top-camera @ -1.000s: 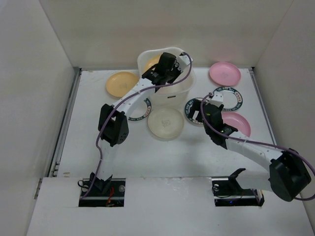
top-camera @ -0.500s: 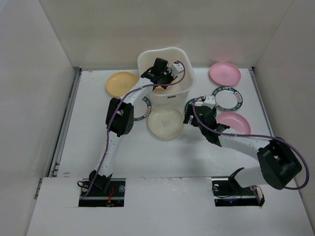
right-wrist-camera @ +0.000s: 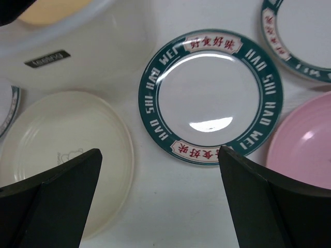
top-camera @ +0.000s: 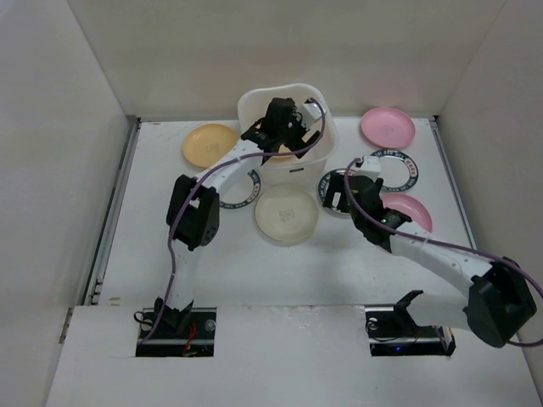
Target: Place the plates into the plastic bin on the countertop
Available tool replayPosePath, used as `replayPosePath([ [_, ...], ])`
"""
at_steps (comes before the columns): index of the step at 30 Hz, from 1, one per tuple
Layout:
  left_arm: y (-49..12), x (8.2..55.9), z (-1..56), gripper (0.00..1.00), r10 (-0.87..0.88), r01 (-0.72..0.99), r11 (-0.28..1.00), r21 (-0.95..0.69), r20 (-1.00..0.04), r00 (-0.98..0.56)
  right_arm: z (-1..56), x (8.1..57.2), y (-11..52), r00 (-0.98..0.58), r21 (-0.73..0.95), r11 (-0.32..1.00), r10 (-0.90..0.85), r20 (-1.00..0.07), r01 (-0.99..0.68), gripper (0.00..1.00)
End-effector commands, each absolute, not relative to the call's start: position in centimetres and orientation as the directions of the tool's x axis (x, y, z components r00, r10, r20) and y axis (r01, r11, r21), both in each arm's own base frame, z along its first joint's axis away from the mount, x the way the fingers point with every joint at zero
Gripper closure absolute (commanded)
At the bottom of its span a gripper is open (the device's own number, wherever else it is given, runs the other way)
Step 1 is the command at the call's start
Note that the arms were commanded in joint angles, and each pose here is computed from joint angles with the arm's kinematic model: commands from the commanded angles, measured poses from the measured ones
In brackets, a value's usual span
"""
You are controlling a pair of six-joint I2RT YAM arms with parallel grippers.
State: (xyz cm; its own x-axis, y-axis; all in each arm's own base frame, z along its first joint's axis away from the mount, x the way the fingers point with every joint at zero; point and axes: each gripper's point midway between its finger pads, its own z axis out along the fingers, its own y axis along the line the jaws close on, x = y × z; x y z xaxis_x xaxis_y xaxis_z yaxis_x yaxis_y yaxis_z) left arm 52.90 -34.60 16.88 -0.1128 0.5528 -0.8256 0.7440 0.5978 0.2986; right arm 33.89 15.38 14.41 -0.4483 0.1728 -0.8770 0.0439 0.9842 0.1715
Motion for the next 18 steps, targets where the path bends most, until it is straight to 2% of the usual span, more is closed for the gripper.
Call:
replayPosePath([
  [1,-33.4,49.9,35.5,0.0,0.324,0.57,0.751,0.333,-0.938,0.122,18.4,33.3,11.9,-0.391,0.115,0.984,0.16,-0.906,0.137,0.0],
  [5,-28.7,46.2,38.8,0.0,0.198,0.371,0.907,0.202,-0.979,0.048,17.3,32.3,8.0,-0.463,0.038,0.967,0.154,-0.873,0.252,0.0],
  [8,-24.5,43.1,37.8,0.0,0.134,0.208,0.97,0.125,-0.991,-0.026,15.8,32.1,6.0,-0.508,-0.008,0.946,0.166,-0.845,0.323,0.02],
  [11,-20.2,39.5,34.0,0.0,0.123,0.065,0.991,0.117,-0.987,-0.107,13.5,31.9,4.5,-0.556,-0.057,0.928,0.17,-0.813,0.367,0.06],
  [18,-12.9,33.4,24.9,0.0,0.004,-0.084,0.996,0.023,-0.976,-0.216,8.1,31.1,3.4,-0.629,-0.119,0.906,0.182,-0.756,0.405,0.19],
])
